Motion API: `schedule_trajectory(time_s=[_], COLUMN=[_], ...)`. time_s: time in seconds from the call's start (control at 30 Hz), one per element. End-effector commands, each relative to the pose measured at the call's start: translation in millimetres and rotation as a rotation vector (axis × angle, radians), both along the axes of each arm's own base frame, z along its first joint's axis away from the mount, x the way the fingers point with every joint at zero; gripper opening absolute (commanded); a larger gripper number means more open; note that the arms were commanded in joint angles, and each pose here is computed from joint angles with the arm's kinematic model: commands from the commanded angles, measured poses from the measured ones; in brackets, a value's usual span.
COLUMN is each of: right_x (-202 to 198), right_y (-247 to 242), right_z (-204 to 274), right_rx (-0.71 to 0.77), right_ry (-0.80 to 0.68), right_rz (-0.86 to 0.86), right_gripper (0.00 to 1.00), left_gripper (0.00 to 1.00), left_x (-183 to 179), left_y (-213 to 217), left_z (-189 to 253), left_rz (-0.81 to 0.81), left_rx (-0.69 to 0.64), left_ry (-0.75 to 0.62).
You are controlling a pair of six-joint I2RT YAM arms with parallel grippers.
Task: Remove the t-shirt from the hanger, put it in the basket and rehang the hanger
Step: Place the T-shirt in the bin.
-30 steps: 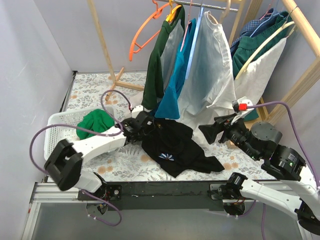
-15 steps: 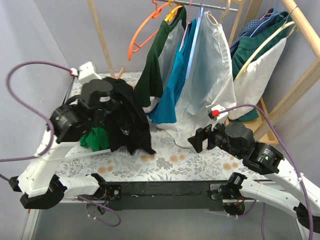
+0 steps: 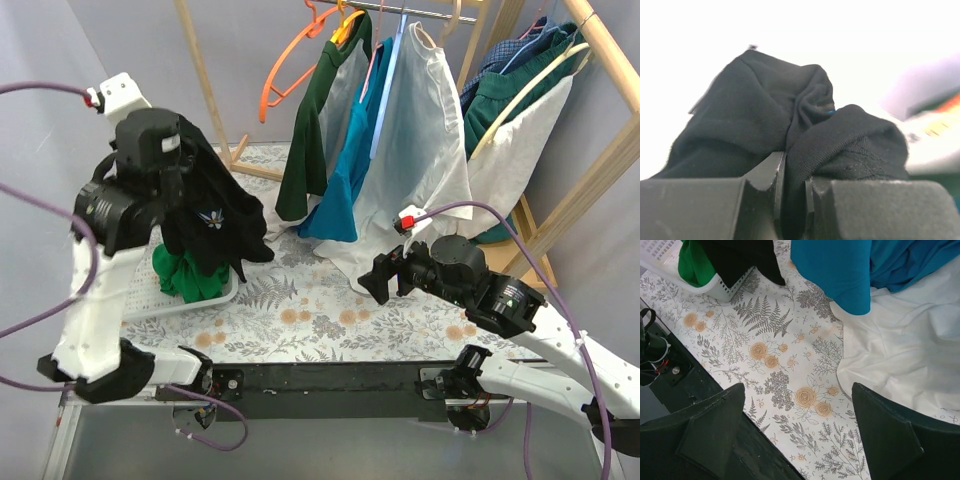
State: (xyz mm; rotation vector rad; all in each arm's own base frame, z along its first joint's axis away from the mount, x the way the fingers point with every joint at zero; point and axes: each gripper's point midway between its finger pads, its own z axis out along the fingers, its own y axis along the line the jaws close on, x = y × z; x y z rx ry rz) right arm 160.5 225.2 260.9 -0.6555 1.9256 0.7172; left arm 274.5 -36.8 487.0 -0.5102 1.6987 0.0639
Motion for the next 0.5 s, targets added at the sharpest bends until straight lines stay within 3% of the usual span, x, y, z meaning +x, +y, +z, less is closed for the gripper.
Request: schedule_trajectory(time_s=[0.0,0.2,0.47], right_x=[1.1,3.5,7.2], right_y=[10.2,12.7,23.0], right_z=[26.2,33.9,39.1], right_rx=[0.067,0.075,0.058], right_ry=[-0.056,-0.054,-0.060], right_rz=[0.032,0.023,0.051], right_gripper=[0.94,0.94,0.93], left_gripper=[0.00,0.00,0.00], left_x=[67.8,86.2,45.0], left_y=[40.6,89.4,128.7], left_z=[-44.7,-22.5,48.5], left_rz=[0.026,0.057,0.229], left_rx=[0.036,-0.110,-0.094], left_ry=[0.131,-0.002,-0.188])
